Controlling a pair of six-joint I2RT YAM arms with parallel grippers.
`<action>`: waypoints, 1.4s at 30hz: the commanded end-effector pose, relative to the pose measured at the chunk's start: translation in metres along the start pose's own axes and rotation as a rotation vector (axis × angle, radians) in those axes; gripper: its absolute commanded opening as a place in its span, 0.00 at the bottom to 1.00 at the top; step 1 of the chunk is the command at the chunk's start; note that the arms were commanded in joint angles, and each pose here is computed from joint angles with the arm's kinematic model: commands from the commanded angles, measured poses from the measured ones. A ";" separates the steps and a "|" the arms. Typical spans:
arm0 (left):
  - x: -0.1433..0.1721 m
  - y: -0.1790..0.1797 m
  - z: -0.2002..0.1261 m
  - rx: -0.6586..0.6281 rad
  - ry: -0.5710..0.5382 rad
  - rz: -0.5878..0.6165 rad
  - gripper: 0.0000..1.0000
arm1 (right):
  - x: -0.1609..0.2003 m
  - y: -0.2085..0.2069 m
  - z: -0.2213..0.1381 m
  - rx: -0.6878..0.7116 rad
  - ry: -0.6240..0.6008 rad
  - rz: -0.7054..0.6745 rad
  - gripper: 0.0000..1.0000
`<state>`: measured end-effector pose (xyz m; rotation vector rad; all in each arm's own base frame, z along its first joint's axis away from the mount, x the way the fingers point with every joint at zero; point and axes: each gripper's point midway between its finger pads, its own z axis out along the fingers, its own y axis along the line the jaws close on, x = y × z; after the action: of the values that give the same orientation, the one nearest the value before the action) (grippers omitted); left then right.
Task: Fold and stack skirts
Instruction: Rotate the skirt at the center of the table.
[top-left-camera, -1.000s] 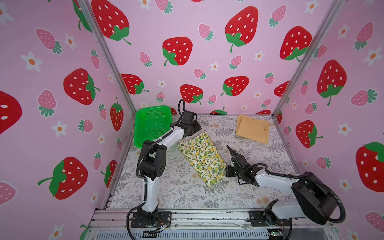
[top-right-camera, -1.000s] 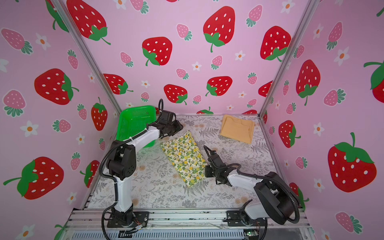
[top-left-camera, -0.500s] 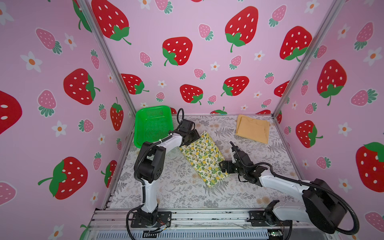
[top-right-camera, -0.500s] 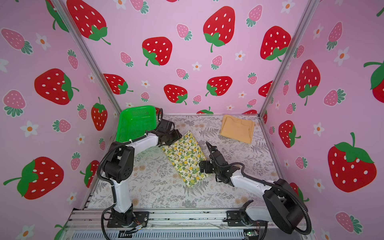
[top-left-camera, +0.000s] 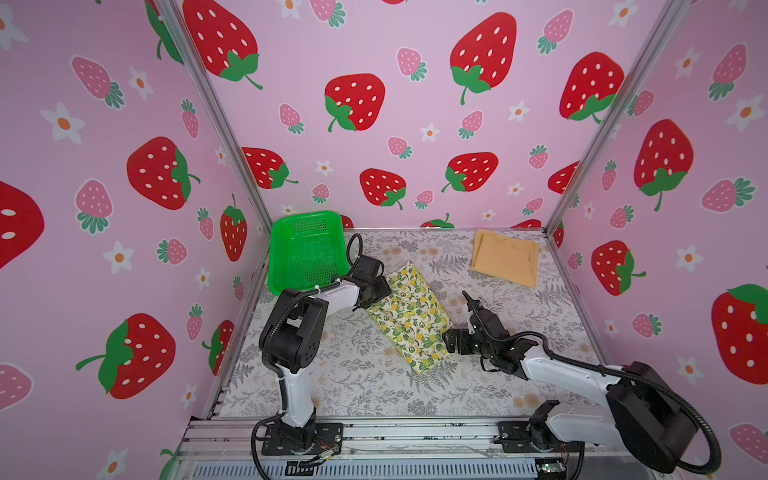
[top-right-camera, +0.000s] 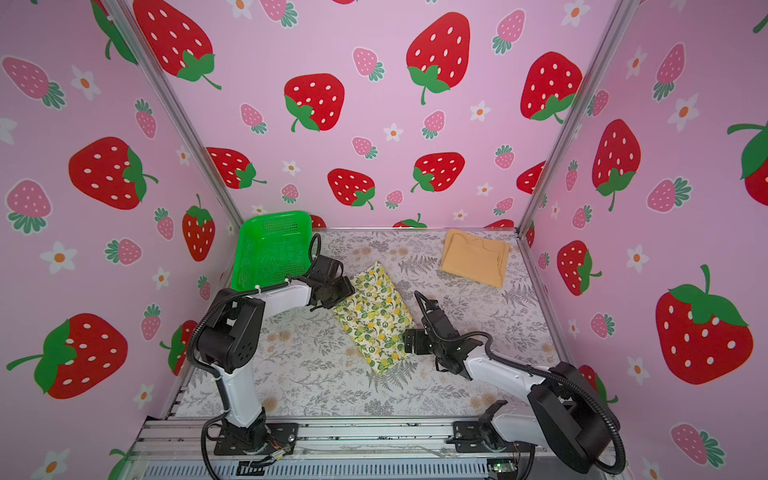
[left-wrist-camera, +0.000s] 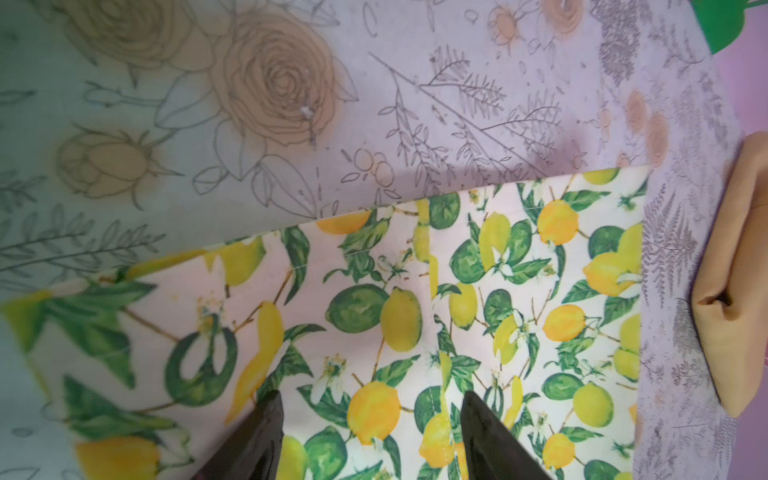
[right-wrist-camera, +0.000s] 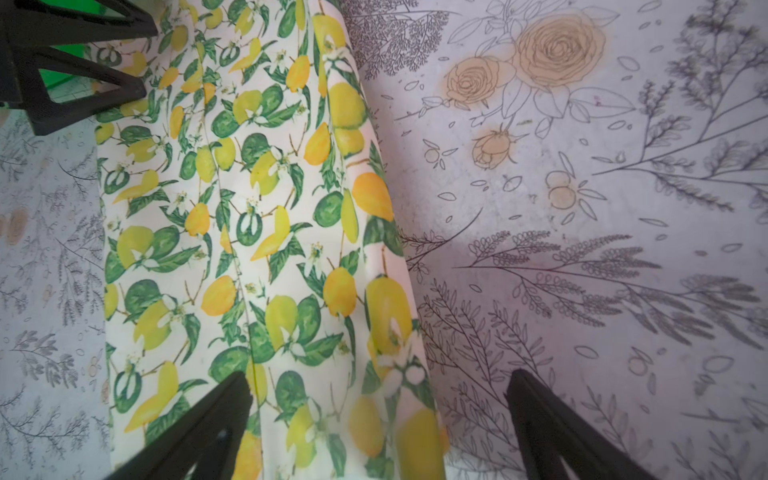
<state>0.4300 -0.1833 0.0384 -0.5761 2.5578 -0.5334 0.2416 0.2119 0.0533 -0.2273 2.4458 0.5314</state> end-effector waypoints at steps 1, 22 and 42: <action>-0.002 0.011 -0.007 -0.023 -0.042 -0.032 0.69 | 0.005 -0.011 0.004 0.051 0.008 0.013 1.00; 0.108 0.014 -0.060 0.103 -0.103 -0.156 0.69 | -0.053 -0.064 0.055 0.289 0.020 -0.081 1.00; 0.086 -0.044 -0.121 0.189 -0.134 0.084 0.99 | -0.085 0.019 -0.003 0.008 -0.094 -0.077 1.00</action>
<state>0.3122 -0.2495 0.1392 -0.4655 2.2914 -0.8002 0.3365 0.2269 0.1428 -0.2614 2.2373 0.4462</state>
